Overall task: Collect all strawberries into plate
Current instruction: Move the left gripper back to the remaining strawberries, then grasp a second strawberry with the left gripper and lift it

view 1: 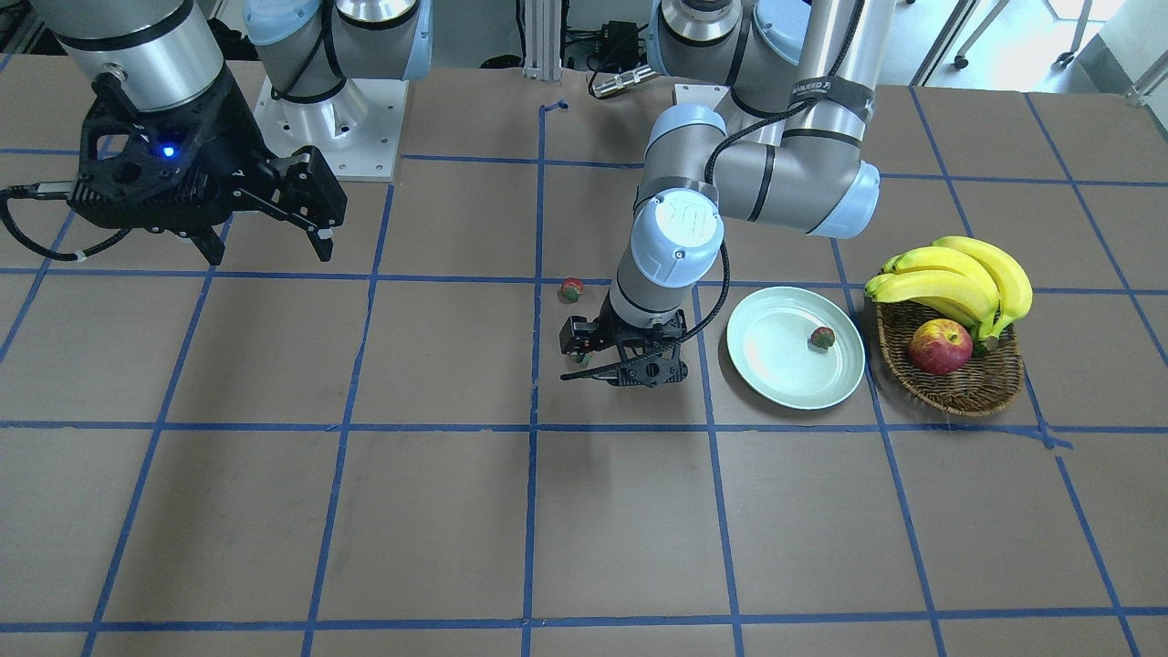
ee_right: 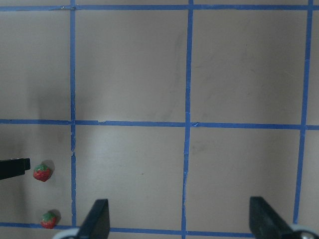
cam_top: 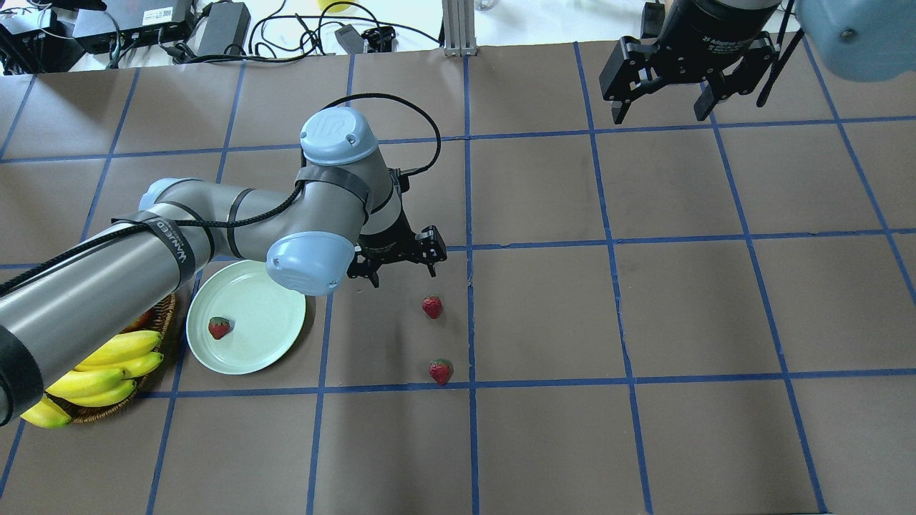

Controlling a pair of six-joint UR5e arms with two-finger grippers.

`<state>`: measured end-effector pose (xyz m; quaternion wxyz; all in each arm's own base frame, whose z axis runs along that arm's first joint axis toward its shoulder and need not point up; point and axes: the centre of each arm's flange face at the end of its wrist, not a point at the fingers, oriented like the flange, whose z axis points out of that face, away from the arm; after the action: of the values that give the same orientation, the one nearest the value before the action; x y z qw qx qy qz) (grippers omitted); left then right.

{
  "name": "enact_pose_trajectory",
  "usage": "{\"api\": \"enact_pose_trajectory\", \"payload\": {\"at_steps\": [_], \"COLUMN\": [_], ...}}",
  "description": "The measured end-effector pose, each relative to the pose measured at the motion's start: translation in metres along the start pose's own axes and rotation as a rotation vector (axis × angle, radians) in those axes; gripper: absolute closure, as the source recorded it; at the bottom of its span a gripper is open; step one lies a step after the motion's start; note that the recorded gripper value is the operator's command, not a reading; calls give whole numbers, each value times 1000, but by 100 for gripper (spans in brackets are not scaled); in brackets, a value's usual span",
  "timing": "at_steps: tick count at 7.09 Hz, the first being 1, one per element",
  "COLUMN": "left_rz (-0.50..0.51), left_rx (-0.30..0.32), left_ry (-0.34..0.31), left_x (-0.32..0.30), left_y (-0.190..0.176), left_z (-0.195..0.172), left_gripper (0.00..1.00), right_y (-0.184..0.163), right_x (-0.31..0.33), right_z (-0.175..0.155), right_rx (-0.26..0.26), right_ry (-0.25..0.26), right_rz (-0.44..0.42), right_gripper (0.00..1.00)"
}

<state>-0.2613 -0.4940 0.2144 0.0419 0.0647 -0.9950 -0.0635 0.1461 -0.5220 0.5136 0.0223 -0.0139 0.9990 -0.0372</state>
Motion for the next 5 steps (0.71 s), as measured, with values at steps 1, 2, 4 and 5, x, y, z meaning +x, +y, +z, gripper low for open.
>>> {"api": "enact_pose_trajectory", "payload": {"at_steps": [1,2,4,5], "left_rz": [2,8,24,24], "left_rx": [-6,-20,-44,-55], "left_ry": [-1,-6,-14,-5], "left_x": [1,3,9,10], "left_y": [1,5,18,21], "left_z": [13,25,38,41], "left_gripper": [0,5,17,35], "right_y": [0,1,3,3], "right_x": [0,0,0,0], "right_z": [0,2,8,9], "right_rx": [0,-3,-14,-15], "right_ry": [0,0,-1,-2], "right_rz": [0,0,0,1], "right_gripper": [0,0,0,0]}}
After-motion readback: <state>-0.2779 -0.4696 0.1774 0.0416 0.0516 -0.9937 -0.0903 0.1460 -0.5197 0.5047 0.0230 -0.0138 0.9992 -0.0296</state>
